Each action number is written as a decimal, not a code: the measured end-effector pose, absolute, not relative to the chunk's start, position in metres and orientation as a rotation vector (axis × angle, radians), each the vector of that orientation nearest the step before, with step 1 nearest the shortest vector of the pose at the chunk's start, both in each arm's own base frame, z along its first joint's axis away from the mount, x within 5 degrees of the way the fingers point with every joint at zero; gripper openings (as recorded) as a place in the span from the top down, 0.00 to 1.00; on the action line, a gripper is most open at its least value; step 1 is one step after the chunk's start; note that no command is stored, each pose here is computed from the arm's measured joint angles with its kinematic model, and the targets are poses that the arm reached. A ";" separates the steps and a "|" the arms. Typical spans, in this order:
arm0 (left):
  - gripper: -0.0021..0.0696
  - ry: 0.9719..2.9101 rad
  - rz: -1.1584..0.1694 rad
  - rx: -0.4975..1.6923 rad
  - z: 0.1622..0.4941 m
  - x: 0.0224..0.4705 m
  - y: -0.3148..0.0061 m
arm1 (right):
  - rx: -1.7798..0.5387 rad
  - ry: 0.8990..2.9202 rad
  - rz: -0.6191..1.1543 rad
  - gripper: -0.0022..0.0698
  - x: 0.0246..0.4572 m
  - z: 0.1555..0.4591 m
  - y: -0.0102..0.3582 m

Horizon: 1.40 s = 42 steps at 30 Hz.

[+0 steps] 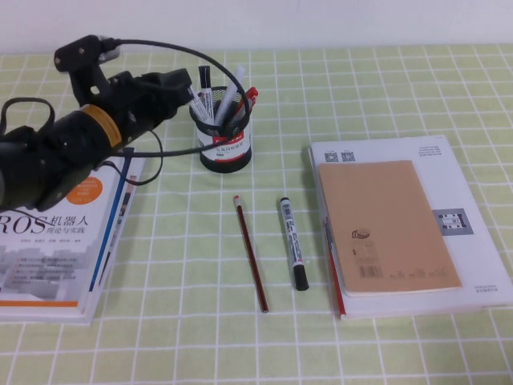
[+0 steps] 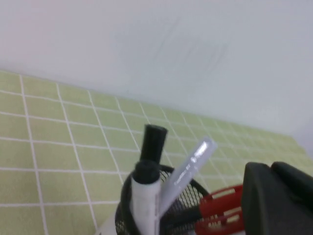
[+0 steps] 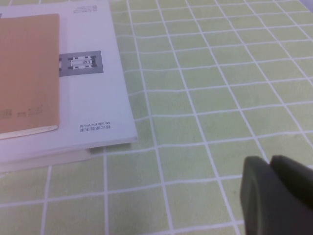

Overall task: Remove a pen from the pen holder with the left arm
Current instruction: Pick up the pen from the pen holder

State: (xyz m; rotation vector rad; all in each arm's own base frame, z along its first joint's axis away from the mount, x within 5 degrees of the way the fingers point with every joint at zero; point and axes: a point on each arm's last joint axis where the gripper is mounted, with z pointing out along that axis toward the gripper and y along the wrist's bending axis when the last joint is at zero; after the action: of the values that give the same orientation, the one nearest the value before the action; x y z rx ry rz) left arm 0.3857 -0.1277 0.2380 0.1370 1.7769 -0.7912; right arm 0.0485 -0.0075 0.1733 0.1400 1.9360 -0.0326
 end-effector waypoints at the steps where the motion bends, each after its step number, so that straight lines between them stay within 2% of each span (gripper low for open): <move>1: 0.98 1.772 -0.800 0.109 0.238 0.387 -0.127 | 0.140 1.936 -0.033 0.99 0.048 0.173 -0.008; 7: 0.98 1.758 -0.832 -0.073 0.237 0.392 -0.121 | 0.140 1.936 -0.033 0.99 0.048 0.173 -0.008; 10: 0.93 1.793 -0.820 -0.126 0.228 0.395 -0.119 | 0.140 1.936 -0.033 0.99 0.048 0.173 -0.008; 13: 0.80 1.827 -0.813 -0.158 0.219 0.399 -0.119 | 0.140 1.936 -0.033 0.99 0.048 0.173 -0.008; 19: 0.46 1.847 -0.822 -0.222 0.219 0.416 -0.121 | 0.140 1.936 -0.033 0.99 0.048 0.173 -0.008; 21: 0.42 1.846 -0.810 -0.208 0.223 0.422 -0.122 | 0.140 1.936 -0.033 0.99 0.048 0.173 -0.008; 26: 0.38 1.865 -0.790 -0.180 0.235 0.437 -0.126 | 0.140 1.936 -0.033 0.99 0.048 0.173 -0.008; 29: 0.38 1.883 -0.824 -0.172 0.234 0.443 -0.132 | 0.140 1.936 -0.033 0.99 0.048 0.173 -0.008; 36: 0.37 1.970 -0.882 -0.223 0.207 0.449 -0.140 | 0.140 1.936 -0.033 0.99 0.048 0.173 -0.008; 42: 0.39 1.965 -0.952 -0.192 0.197 0.450 -0.147 | 0.140 1.936 -0.033 0.99 0.048 0.173 -0.008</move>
State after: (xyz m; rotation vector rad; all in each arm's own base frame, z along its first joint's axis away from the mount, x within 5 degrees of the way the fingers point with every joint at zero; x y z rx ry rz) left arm 0.4496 -0.1471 0.1967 -0.1923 1.9654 -0.9519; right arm 0.0485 -0.0075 0.1733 0.1400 1.9360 -0.0326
